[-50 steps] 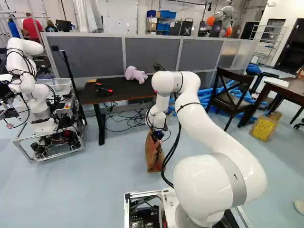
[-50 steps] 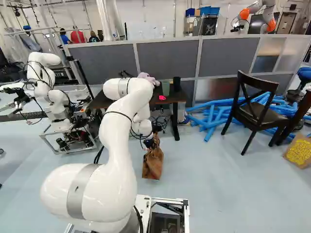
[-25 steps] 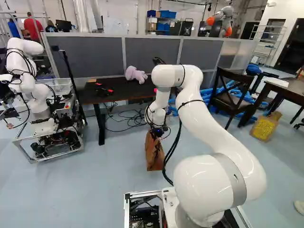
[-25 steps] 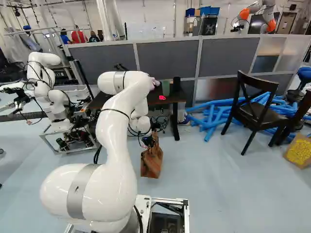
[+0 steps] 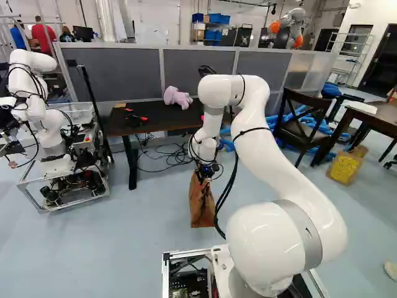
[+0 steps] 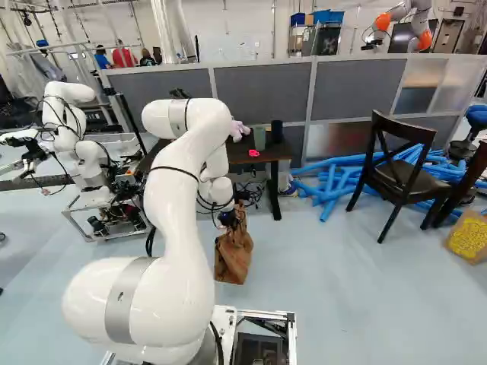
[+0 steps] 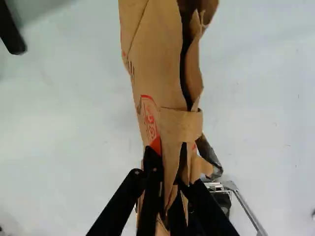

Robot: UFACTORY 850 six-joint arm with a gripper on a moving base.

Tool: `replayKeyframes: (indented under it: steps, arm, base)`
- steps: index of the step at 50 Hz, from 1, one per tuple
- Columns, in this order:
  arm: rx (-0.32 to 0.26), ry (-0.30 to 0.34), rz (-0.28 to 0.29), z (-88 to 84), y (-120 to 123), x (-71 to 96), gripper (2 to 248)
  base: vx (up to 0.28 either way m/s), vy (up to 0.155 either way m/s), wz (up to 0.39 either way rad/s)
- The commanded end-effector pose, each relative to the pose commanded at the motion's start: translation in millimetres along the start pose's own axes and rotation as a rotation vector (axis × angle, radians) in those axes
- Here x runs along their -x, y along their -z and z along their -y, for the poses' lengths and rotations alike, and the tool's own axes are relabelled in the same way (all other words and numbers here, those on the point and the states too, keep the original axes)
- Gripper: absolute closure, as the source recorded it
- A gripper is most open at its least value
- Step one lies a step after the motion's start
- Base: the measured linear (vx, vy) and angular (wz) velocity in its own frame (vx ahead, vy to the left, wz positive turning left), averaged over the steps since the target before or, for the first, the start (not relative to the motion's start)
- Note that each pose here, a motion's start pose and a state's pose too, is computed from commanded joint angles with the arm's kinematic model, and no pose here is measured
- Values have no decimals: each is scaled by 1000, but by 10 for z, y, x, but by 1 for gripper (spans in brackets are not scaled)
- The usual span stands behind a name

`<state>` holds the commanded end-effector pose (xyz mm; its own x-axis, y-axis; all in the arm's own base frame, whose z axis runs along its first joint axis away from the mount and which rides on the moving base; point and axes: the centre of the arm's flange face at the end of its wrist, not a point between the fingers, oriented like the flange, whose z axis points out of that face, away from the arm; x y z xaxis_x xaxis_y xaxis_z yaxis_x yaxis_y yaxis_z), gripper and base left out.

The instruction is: Pick up the bag on the ground and place it on the table

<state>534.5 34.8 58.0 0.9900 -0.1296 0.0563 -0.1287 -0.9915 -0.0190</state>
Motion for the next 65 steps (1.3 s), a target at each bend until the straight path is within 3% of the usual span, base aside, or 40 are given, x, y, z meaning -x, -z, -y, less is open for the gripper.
replayKeyframes:
  steps: [35, 65]
  arm:
    - [-4, 12, -8, 26, 543, 239, 229]
    - [-7, 26, -15, 27, 1012, 581, 229]
  base:
    - [0, 0, 0]
    - [0, 0, 0]
